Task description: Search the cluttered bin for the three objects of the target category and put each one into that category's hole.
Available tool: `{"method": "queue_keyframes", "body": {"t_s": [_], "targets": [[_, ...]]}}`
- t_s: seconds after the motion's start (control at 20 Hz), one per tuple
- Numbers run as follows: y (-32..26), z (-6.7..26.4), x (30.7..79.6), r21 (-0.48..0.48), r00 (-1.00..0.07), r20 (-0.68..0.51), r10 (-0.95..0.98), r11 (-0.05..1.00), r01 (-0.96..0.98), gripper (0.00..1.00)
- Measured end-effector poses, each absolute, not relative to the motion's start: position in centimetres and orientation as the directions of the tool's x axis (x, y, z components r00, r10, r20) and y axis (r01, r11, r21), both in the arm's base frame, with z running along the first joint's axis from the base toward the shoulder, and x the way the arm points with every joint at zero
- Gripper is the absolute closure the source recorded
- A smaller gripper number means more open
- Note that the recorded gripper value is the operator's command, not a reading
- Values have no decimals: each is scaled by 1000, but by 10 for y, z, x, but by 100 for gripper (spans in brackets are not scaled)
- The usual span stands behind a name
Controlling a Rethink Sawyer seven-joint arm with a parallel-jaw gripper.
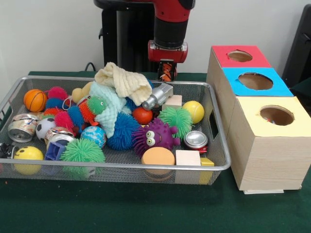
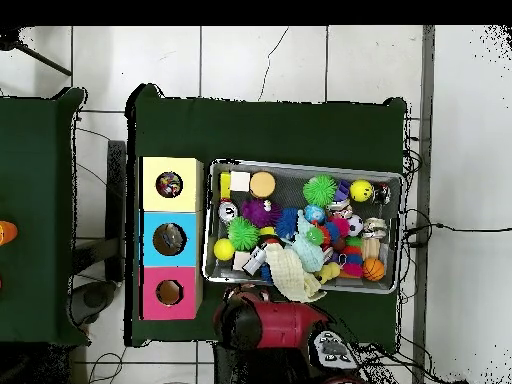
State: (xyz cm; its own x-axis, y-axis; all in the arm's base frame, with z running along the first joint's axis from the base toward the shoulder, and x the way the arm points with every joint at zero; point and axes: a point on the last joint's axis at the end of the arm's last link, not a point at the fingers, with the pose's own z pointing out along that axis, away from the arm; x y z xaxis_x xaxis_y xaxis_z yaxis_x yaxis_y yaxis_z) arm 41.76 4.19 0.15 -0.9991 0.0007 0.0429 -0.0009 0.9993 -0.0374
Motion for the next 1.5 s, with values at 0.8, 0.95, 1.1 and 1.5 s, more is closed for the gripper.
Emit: {"method": "queue_keyframes", "body": {"t_s": [0.8,0.95,1.1,1.5], "targets": [[57,54,439,-21,-999,-41,-3,1000,-3,100],[58,63,442,-25,-999,-52,-2,1000,0,100],[63,77,448,-31,-998,-62,-4,1000,-2,100],[93,109,454,-33,-999,-45,-23,999,-21,100]]}}
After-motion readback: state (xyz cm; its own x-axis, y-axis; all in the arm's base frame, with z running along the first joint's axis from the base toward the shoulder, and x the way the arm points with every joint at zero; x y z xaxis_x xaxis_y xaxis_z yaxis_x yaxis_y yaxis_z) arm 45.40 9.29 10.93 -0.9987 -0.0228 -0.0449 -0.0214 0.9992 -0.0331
